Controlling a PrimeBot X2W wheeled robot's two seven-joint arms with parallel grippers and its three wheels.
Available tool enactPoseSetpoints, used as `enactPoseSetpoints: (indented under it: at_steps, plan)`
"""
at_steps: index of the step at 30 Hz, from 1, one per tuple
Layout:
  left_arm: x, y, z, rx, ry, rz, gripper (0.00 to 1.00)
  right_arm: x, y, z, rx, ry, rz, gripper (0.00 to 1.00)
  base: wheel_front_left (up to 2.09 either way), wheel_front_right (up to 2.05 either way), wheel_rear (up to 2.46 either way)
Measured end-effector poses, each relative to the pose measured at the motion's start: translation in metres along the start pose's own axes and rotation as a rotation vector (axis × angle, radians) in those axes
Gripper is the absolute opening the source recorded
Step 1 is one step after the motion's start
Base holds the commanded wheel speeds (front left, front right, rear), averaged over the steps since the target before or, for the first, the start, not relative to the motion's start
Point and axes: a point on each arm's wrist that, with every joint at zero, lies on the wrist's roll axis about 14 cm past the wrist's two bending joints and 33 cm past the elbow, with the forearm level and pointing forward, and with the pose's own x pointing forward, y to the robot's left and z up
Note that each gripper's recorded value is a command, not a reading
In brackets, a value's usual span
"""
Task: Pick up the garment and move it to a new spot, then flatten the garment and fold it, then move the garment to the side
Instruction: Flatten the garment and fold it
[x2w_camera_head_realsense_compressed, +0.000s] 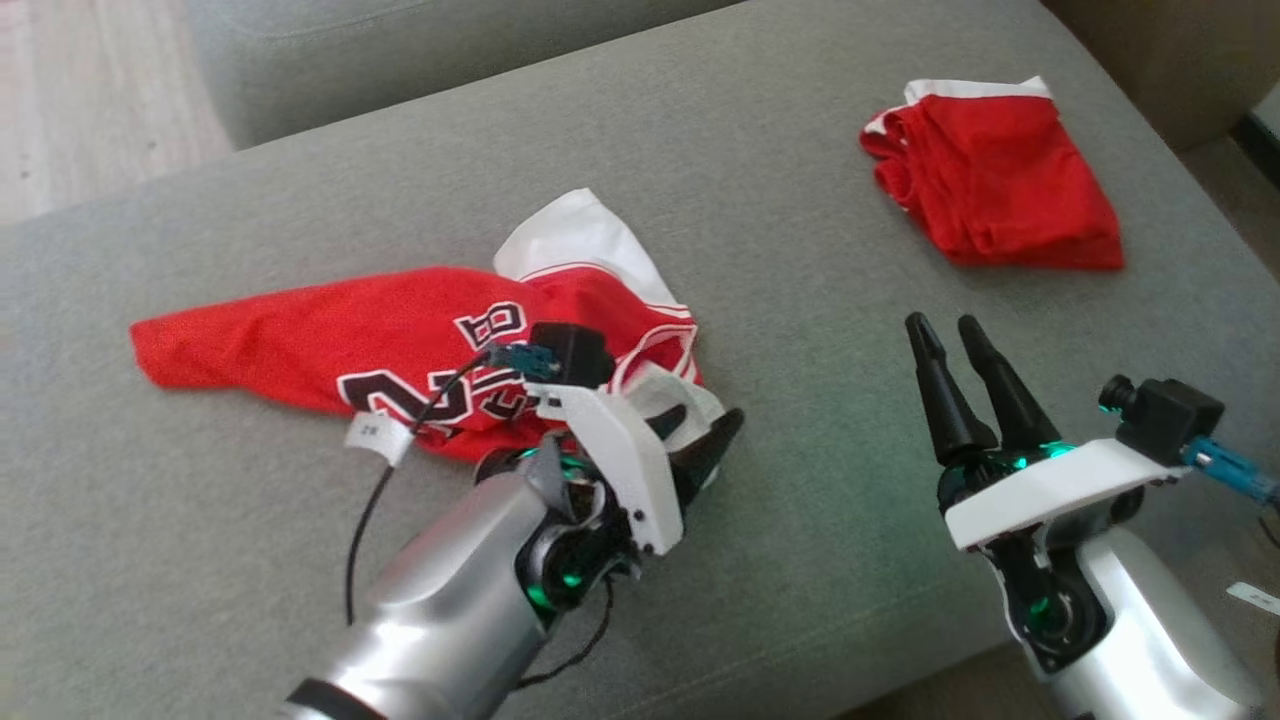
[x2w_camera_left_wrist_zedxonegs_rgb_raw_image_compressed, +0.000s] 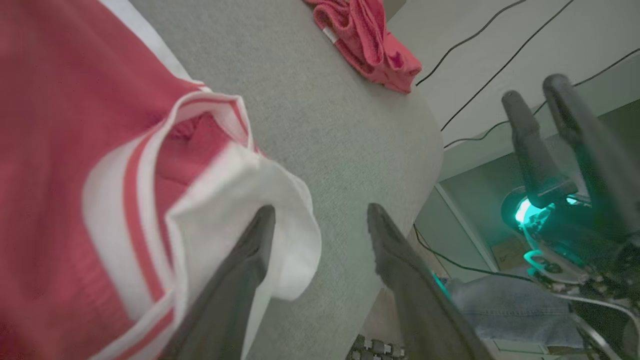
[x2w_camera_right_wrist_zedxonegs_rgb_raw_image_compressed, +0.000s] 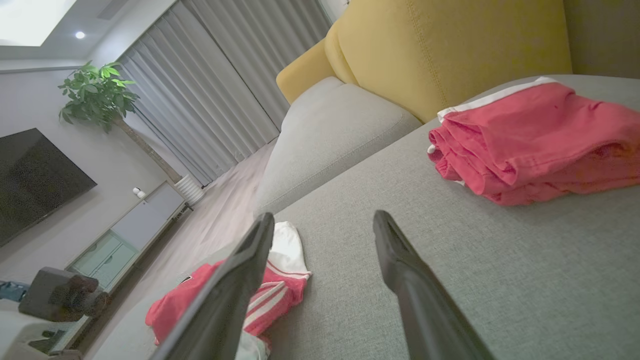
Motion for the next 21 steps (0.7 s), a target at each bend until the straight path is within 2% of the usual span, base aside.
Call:
enactPoseSetpoints:
  at_steps: [4, 8, 10, 14, 16, 18, 21]
  plan:
    - [-0.004, -0.006, 0.02, 0.02, -0.064, -0.022, 1.0, 0.005, 0.002, 0.001, -0.013, 0.005, 0.016, 1.0, 0.0, 0.0, 0.0]
    - [-0.018, -0.02, 0.066, 0.086, -0.177, -0.055, 1.0, 0.011, 0.008, 0.007, -0.017, -0.011, 0.041, 1.0, 0.0, 0.0, 0.0]
    - [-0.043, -0.023, 0.097, 0.134, -0.276, -0.056, 1.0, 0.009, 0.014, 0.007, -0.019, -0.015, 0.059, 1.0, 0.0, 0.0, 0.0]
    - [-0.102, 0.019, 0.139, 0.28, -0.457, 0.122, 1.0, 0.003, 0.017, -0.003, -0.015, 0.009, 0.069, 1.0, 0.0, 0.0, 0.0]
    - [-0.137, 0.043, 0.155, 0.316, -0.569, 0.234, 1.0, 0.002, 0.022, -0.007, -0.014, 0.022, 0.084, 1.0, 0.0, 0.0, 0.0]
    - [-0.165, 0.065, 0.153, 0.341, -0.655, 0.335, 1.0, 0.005, 0.028, -0.005, -0.016, 0.021, 0.1, 1.0, 0.0, 0.0, 0.0]
    - [-0.196, 0.103, 0.123, 0.299, -0.719, 0.494, 1.0, 0.008, 0.03, -0.003, -0.019, 0.015, 0.107, 1.0, 0.0, 0.0, 0.0]
